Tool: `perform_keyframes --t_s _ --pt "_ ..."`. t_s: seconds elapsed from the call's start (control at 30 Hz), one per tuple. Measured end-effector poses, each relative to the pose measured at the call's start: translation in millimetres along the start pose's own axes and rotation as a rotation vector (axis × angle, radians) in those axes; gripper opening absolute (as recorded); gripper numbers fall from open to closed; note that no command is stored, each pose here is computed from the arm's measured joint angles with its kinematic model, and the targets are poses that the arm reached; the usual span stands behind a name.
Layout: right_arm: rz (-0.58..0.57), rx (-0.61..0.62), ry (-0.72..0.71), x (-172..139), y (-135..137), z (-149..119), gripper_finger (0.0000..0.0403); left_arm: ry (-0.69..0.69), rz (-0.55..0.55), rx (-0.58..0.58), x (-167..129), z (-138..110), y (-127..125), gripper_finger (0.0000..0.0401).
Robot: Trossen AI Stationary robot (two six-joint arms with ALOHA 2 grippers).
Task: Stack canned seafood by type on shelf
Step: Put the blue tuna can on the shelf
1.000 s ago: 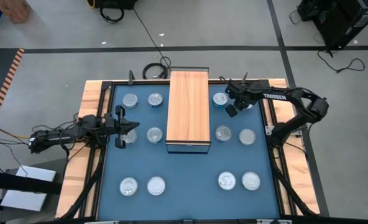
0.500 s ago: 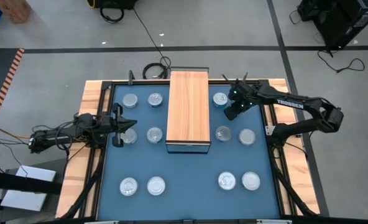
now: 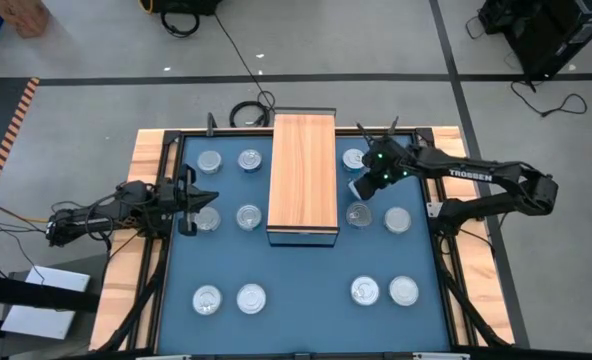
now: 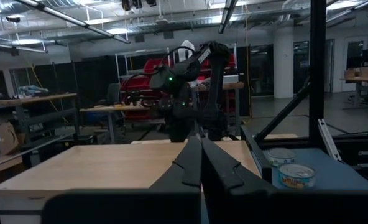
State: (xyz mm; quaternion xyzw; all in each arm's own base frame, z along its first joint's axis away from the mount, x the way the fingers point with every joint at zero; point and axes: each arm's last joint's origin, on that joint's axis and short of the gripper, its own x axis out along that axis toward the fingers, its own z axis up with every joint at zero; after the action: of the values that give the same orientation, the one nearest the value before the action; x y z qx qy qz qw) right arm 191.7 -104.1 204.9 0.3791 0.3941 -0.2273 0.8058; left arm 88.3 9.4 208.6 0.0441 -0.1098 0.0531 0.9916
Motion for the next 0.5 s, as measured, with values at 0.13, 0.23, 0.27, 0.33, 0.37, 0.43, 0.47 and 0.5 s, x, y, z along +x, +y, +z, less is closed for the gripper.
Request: perform_keyframes --t_s 0.13,0.23,0.27,0.33,0.37,0.43,0.47,0.5 --pt "0.01 0.018 -0.025 3 -4 -4 0.0 0.001 0.0 -0.001 0 0 0 0.0002" --pt "0.002 0.03 -0.015 3 -7 -9 0.0 0.007 0.0 -0.001 0 -1 0 0.0002" --pt "0.001 0.033 -0.019 2 -9 -9 0.0 0.01 0.0 -0.001 0 -1 0 0.0002" --pt "-0.002 0.044 -0.031 0 -12 -10 0.0 0.01 0.0 -0.001 0 -1 0 0.0002" --pt "-0.007 0.052 -0.037 -1 -14 -10 0.0 0.01 -0.001 -0.001 0 -1 0 0.0002" --pt "-0.017 0.067 -0.045 -3 -18 -10 0.0 0.01 -0.001 -0.001 0 -1 0 0.0002" --pt "-0.019 0.072 -0.05 -5 -19 -10 0.0 0.01 0.0 -0.001 0 -1 0 0.0002" --pt "-0.02 0.076 -0.056 -6 -20 -10 0.0 0.01 -0.001 -0.001 0 -1 0 0.0002"
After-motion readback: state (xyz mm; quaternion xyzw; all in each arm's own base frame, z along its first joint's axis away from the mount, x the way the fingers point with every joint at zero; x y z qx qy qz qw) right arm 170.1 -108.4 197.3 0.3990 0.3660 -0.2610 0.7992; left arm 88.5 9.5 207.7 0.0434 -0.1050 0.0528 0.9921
